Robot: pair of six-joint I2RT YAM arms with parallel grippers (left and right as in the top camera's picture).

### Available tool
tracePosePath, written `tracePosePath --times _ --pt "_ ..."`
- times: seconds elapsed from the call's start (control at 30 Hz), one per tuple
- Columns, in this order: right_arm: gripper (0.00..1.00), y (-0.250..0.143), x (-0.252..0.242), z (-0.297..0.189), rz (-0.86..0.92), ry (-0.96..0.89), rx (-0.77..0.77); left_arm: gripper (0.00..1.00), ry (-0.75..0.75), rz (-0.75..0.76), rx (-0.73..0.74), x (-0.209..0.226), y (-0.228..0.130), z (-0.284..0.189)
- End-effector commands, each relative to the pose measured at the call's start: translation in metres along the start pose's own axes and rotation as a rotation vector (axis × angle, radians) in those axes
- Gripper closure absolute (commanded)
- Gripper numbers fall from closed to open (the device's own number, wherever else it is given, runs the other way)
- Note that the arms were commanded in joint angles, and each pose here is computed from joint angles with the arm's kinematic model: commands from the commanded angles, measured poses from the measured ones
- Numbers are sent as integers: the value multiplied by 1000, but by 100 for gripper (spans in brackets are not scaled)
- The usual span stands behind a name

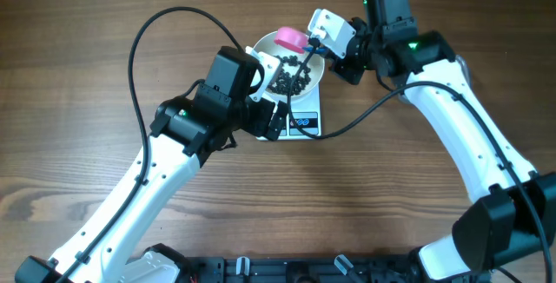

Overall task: Scoop item into bowl and weigh 150g on scale
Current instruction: 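Tilt the scoop over the bowl to pour beans in, then carry the empty scoop back right to the bean tub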

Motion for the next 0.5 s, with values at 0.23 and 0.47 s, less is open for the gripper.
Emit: tracePosePath --times 0.23,0.47 --pt "96 10 5 -15 356 31 -45 0 -19 25 13 -4 -3 4" --pt "96 -12 -51 -83 482 -153 -135 0 -19 25 13 -4 -3 4"
Point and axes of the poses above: each gripper's point midway between its finger pads, its own z axis out along the fingers, its own x axis along the line the jaws close on, y = z × x, the point moved 4 cm from there along -z, back along the fingers, and after that the axes turned 9 degrees about z, right-handed, at the moved point
